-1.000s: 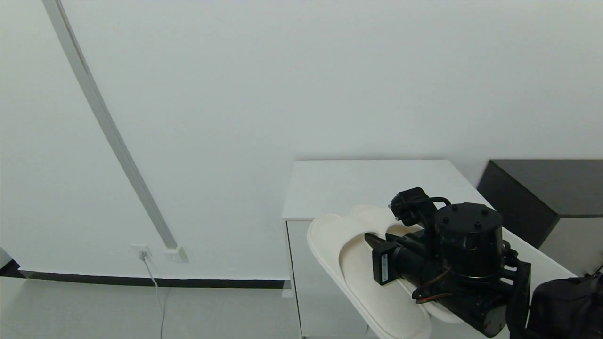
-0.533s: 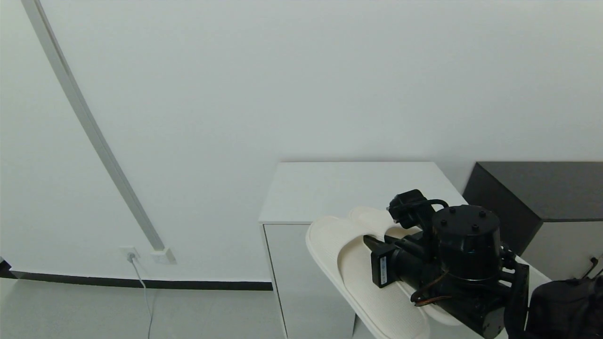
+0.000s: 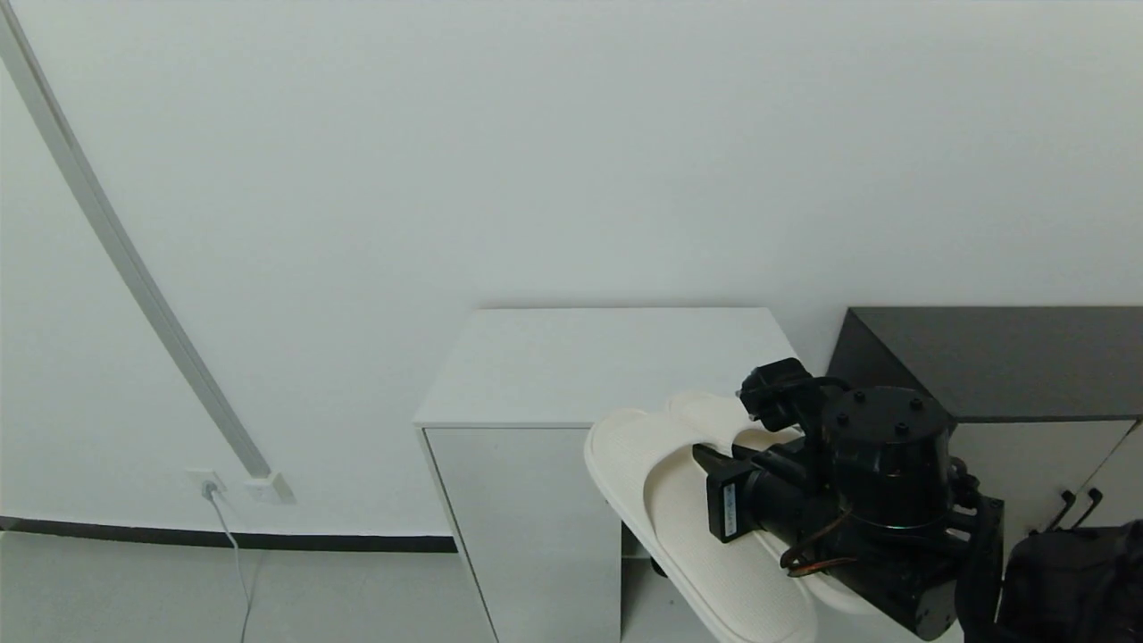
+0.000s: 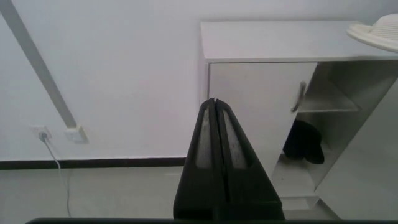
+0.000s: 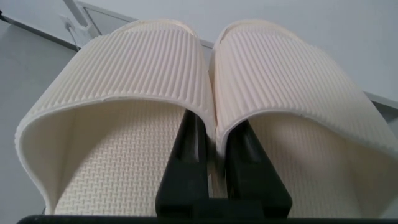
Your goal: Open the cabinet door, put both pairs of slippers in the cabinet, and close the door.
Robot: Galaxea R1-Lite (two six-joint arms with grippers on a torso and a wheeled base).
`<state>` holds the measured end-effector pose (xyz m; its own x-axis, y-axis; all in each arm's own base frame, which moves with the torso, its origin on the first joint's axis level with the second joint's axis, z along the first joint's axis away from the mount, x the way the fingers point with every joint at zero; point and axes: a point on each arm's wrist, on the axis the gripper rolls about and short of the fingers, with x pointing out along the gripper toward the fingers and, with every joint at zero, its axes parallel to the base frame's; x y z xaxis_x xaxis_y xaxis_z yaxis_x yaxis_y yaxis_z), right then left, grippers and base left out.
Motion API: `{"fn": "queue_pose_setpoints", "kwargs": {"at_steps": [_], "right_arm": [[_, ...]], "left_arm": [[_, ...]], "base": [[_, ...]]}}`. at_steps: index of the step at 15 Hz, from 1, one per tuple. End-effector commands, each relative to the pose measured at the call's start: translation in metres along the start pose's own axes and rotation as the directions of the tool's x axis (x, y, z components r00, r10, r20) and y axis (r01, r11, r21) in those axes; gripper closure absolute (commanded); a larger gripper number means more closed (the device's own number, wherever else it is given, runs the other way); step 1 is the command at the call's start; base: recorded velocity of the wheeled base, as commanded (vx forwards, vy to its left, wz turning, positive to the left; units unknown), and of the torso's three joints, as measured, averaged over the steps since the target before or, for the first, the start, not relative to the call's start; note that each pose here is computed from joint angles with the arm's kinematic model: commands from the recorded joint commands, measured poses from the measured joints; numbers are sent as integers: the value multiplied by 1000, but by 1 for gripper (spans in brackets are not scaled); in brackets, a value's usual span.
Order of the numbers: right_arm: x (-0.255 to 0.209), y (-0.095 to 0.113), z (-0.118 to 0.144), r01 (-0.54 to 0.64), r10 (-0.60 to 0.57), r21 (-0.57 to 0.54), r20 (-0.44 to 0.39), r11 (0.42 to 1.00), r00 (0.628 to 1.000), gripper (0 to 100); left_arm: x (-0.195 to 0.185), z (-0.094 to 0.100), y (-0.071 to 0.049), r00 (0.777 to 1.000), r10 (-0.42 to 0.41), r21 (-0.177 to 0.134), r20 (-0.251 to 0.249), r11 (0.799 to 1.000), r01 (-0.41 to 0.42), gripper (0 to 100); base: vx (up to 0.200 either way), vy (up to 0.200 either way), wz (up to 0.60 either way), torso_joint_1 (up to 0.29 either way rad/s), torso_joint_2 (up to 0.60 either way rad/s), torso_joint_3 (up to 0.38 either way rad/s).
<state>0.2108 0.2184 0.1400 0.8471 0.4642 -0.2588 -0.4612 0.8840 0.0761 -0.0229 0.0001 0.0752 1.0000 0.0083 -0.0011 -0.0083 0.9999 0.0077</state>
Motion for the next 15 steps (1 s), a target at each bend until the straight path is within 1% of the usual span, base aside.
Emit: {"fn": "queue_pose_setpoints", "kwargs": {"at_steps": [1, 2, 15], "right_arm": [[0, 0, 0, -1, 1, 0, -1, 1000, 1000, 100], [-1, 0, 0, -1, 1, 1, -1, 1000, 1000, 100], [-1, -1, -3, 2, -2, -2, -11, 1000, 1000, 100]], "left_arm": [[0, 0, 0, 1000, -1, 2, 0, 1000, 1, 100], [0, 0, 0, 1000, -1, 2, -2, 1000, 1, 100], [0, 0, 0, 1000, -1, 0, 0, 1000, 1, 100]], "base": [[0, -200, 0, 12, 7, 2], [0, -200, 0, 7, 2, -7], [0, 0, 0, 0, 0, 0]]}}
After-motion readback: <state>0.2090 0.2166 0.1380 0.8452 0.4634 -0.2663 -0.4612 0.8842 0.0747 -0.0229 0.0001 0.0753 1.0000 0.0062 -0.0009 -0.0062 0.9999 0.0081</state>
